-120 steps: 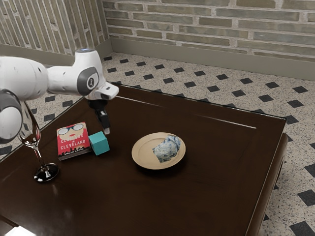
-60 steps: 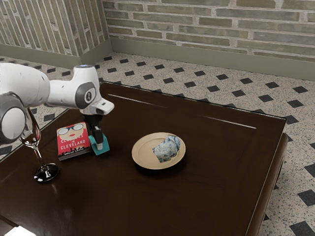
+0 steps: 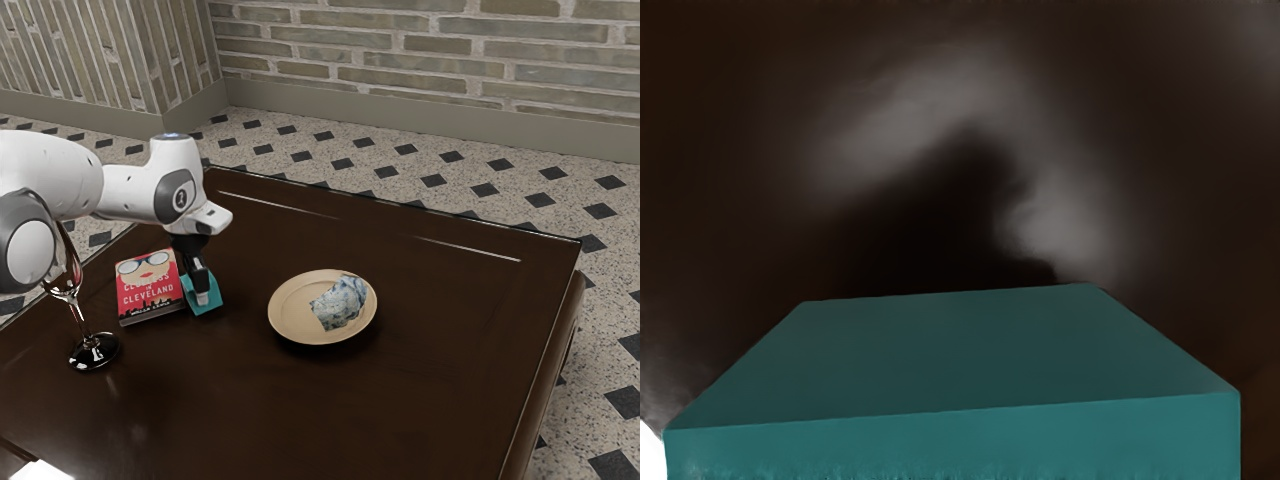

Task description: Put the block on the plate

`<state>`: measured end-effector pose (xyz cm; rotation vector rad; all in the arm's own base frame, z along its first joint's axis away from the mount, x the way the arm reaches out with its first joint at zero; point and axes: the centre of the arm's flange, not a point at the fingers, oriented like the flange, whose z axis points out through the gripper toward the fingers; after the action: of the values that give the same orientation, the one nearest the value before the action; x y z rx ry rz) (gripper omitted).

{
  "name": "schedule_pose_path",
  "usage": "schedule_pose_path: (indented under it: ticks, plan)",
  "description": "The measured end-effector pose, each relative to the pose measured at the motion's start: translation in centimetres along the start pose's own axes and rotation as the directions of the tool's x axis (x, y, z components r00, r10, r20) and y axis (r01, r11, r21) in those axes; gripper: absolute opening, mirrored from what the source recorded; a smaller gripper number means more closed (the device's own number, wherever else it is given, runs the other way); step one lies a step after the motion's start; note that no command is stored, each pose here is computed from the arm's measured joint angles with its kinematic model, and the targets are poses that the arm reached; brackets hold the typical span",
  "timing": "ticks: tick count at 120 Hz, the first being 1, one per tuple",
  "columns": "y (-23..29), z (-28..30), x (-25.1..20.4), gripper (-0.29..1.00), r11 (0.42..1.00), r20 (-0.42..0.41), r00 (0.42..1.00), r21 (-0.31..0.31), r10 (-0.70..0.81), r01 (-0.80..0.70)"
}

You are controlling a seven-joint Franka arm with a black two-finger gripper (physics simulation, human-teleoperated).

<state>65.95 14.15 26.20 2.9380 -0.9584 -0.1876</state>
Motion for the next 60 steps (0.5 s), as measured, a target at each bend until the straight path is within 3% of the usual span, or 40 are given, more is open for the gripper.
schedule_pose_path:
  ticks: [39,60]
  plan:
    - [-1.5,-5.8,1.6,0.35,0.996,-0.077,0.997,0.094,0.01,-0.002]
    - [-1.5,-9.7,5.4,0.36,0.987,-0.15,0.987,0.155,0.059,-0.036]
